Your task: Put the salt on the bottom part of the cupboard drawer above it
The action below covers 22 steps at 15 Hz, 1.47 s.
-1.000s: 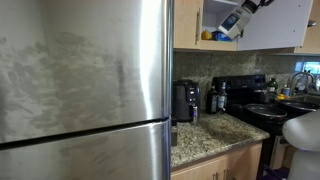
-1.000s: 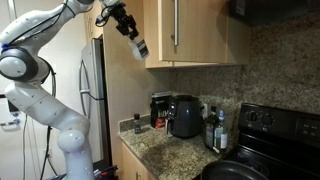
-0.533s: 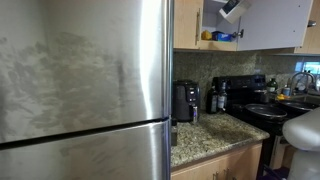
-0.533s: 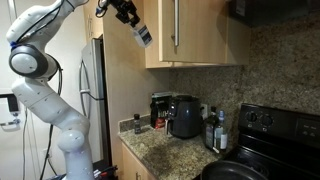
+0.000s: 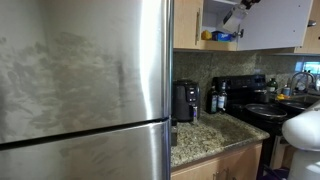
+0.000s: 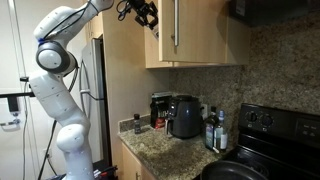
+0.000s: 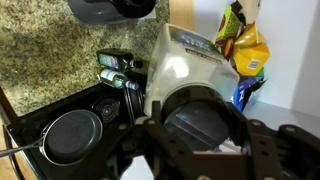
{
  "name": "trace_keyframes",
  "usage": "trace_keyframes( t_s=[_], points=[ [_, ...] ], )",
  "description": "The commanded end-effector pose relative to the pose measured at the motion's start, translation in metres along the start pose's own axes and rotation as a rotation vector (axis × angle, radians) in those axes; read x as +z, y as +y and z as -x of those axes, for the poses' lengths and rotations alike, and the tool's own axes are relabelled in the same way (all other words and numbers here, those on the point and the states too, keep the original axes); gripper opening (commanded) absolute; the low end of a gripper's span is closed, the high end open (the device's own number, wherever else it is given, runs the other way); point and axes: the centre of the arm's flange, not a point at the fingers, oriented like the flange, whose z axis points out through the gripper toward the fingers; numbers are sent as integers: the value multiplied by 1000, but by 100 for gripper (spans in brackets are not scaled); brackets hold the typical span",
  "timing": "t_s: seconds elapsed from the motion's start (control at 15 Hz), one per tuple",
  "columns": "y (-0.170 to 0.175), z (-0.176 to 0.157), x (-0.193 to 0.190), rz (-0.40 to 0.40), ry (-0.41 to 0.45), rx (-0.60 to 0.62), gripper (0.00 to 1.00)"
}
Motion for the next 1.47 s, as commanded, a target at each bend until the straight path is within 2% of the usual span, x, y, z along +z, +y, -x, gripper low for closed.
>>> trace_keyframes(
  t_s=[0.0, 0.07, 0.13, 0.2, 0.33, 0.47, 0.53, 0.6, 0.73, 0.8, 0.93, 1.13, 1.4],
  points=[
    [-3, 0, -1, -6, -1, 15, 62],
    [2, -1, -3, 61, 37, -7, 37],
    [-2, 3, -9, 115, 76, 14, 37],
    [-10, 10, -22, 180, 56, 70, 37],
    [-20, 18, -48, 249, -4, 188, 37],
    [-18, 27, -63, 264, -67, 277, 37],
    [-17, 31, -71, 239, -90, 315, 37],
    [36, 26, -28, 295, -41, 245, 62],
    [36, 33, -40, 282, -67, 287, 62],
    [36, 29, -23, 288, -9, 294, 37],
    [2, 26, -14, 279, 2, 399, 37],
    [-46, 24, -24, 247, -64, 545, 37],
    [-62, 22, -27, 195, -139, 672, 37]
  ],
)
